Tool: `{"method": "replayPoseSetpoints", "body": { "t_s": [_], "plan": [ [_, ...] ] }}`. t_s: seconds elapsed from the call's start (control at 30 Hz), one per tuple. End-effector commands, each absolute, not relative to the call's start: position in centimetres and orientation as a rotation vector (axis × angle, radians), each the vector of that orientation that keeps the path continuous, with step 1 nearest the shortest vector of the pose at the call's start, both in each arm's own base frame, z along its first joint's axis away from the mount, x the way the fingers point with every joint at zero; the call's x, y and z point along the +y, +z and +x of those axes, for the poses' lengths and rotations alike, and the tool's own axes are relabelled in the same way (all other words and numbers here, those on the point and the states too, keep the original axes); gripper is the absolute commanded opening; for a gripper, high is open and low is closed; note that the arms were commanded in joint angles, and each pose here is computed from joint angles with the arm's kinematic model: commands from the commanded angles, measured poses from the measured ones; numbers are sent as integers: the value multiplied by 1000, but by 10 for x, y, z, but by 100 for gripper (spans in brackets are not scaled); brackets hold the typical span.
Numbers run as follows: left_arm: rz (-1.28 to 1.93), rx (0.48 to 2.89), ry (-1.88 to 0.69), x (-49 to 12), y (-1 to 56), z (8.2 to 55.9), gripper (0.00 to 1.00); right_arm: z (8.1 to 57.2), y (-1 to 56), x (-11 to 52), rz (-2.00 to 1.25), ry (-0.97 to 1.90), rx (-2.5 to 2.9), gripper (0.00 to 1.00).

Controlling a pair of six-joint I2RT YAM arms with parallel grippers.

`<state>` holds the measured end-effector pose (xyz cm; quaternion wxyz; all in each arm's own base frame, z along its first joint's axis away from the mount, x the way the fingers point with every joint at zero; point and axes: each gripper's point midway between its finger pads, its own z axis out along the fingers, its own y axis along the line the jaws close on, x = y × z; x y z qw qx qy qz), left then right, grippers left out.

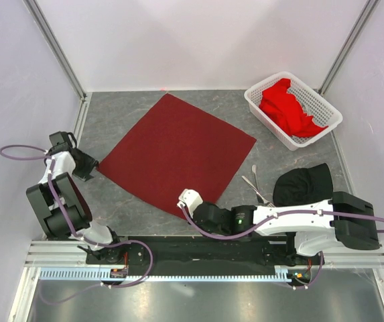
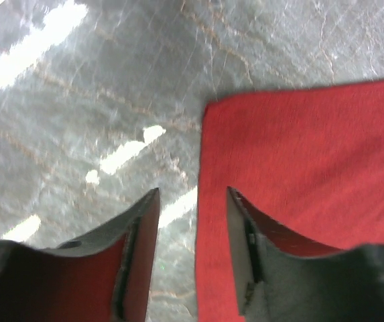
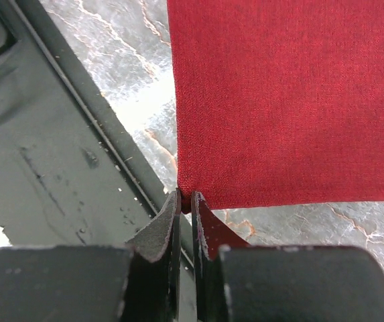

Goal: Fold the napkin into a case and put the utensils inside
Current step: Pick up the flattened napkin from the center of the board.

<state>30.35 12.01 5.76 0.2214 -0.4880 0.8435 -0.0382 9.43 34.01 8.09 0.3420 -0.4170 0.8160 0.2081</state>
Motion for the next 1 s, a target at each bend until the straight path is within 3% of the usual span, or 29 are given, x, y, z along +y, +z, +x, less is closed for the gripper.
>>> {"method": "replayPoseSetpoints", "body": {
  "t_s": [0.0, 0.4, 0.6, 0.97],
  "plan": [
    [-1216, 2333, -75, 134, 54, 324, 53, 91, 91, 346, -1051, 625, 2096, 0],
    [-1139, 2408, 33, 125, 37, 339, 49, 95, 97, 330, -1015, 658, 2078, 0],
    [-1187, 2422, 154, 132, 32, 320, 48, 100, 98, 323, -998, 661, 2079, 0],
    [-1166, 2487, 159, 129, 18, 324, 41, 102, 99, 319, -983, 673, 2083, 0]
  ]
}}
